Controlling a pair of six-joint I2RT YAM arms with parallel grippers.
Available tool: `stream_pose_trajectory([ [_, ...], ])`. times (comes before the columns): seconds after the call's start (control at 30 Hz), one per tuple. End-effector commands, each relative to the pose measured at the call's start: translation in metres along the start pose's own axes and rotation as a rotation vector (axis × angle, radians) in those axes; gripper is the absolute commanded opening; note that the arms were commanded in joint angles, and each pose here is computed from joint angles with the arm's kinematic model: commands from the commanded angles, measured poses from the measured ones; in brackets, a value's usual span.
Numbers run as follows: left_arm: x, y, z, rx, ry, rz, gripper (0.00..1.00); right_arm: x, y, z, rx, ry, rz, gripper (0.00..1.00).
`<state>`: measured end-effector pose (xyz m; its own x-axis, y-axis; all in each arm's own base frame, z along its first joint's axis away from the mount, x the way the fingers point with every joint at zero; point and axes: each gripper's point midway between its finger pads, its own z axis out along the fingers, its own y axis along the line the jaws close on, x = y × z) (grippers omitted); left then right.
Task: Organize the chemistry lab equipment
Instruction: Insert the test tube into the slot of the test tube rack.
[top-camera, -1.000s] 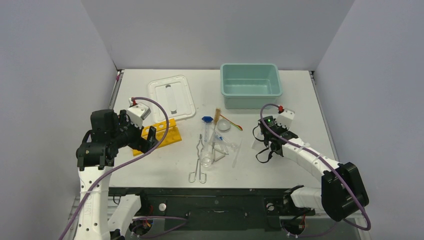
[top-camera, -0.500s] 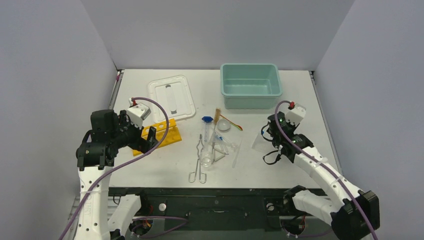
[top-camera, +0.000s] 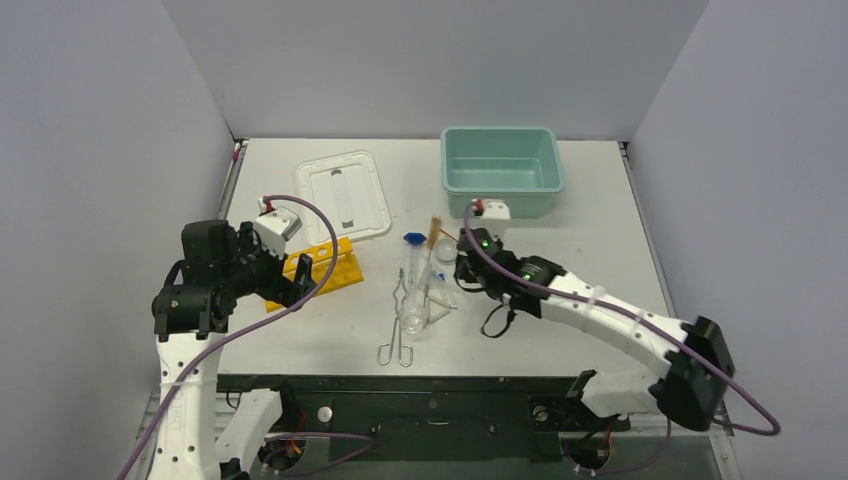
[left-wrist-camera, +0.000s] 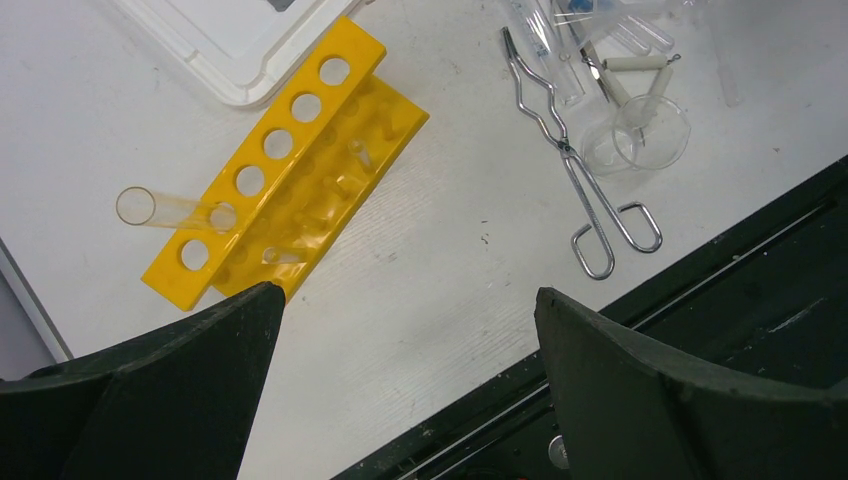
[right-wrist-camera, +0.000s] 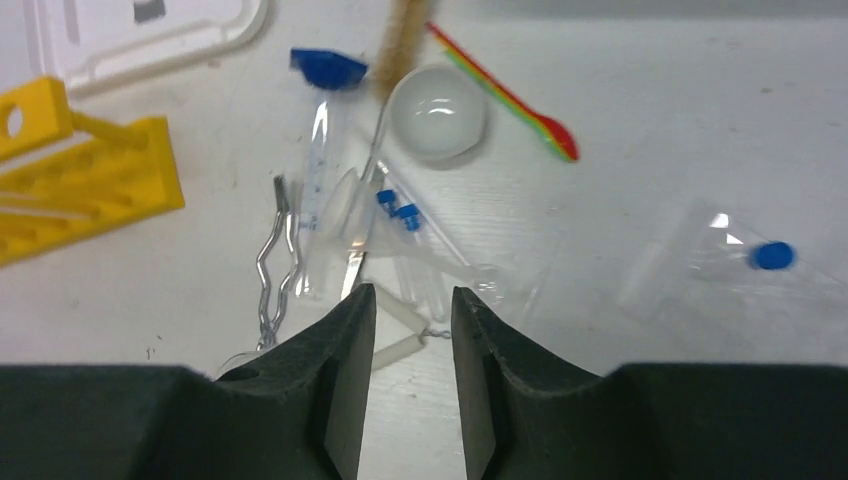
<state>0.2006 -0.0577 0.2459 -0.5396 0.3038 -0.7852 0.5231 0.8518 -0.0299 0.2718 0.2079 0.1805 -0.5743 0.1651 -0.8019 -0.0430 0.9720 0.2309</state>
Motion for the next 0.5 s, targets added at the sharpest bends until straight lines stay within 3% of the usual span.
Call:
stream_pose_trajectory([
  [0.0,-0.013,-0.002,-0.008,-0.001,-0.037,0.009,0.97,0.04,0.047,0.033,-0.056,0.167,-0.16,0.28],
  [0.23,-0.011,0.0,-0.009,-0.01,-0.025,0.016,0.97,0.058,0.076,0.059,-0.106,0.23,-0.181,0.24],
  [0.47,-0.011,0.002,-0.005,-0.007,-0.018,0.017,0.96,0.105,0.081,0.074,-0.148,0.345,-0.173,0.21],
])
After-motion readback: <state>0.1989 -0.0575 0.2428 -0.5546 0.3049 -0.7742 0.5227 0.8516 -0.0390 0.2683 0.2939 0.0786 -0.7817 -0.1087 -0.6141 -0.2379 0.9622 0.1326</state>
